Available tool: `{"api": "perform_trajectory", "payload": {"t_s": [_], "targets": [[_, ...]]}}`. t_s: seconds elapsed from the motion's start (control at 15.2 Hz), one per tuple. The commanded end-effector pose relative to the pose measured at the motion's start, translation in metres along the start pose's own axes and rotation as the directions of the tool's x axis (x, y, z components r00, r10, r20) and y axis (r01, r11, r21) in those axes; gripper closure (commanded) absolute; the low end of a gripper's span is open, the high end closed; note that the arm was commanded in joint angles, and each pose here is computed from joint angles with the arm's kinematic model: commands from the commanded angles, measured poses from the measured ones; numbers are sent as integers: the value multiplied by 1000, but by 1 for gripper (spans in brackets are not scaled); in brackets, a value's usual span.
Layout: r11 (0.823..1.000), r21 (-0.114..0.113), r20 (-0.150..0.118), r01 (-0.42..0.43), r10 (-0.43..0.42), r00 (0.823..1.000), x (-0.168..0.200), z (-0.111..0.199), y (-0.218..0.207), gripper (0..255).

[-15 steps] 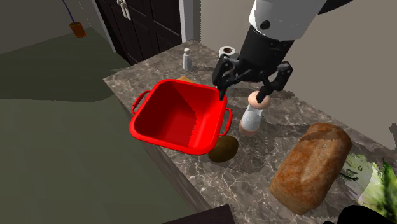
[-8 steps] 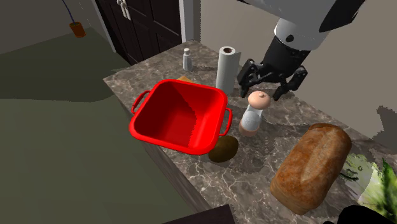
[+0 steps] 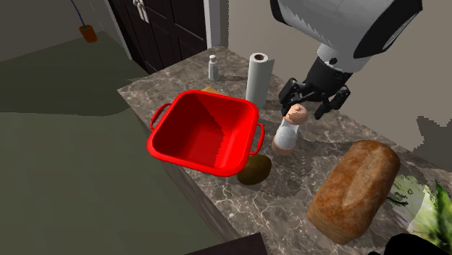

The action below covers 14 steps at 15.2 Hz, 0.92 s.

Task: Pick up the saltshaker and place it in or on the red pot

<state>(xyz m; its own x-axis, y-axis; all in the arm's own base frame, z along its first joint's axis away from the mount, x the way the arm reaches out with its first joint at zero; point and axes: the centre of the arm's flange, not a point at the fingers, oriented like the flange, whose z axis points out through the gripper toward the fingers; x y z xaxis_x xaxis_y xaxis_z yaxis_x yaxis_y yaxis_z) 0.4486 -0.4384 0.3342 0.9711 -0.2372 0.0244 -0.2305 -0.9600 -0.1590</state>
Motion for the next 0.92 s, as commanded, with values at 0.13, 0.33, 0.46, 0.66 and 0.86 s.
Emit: {"api": "perform_trajectory", "payload": {"t_s": [0.13, 0.33, 0.46, 0.66, 0.86], "targets": [[1000, 0, 0, 0, 0, 1000, 0, 19, 2, 0], [1000, 0, 0, 0, 0, 1000, 0, 19, 2, 0], [1000, 0, 0, 0, 0, 1000, 0, 19, 2, 0], [1000, 0, 0, 0, 0, 1000, 0, 19, 2, 255], [1000, 0, 0, 0, 0, 1000, 0, 19, 2, 255]]}}
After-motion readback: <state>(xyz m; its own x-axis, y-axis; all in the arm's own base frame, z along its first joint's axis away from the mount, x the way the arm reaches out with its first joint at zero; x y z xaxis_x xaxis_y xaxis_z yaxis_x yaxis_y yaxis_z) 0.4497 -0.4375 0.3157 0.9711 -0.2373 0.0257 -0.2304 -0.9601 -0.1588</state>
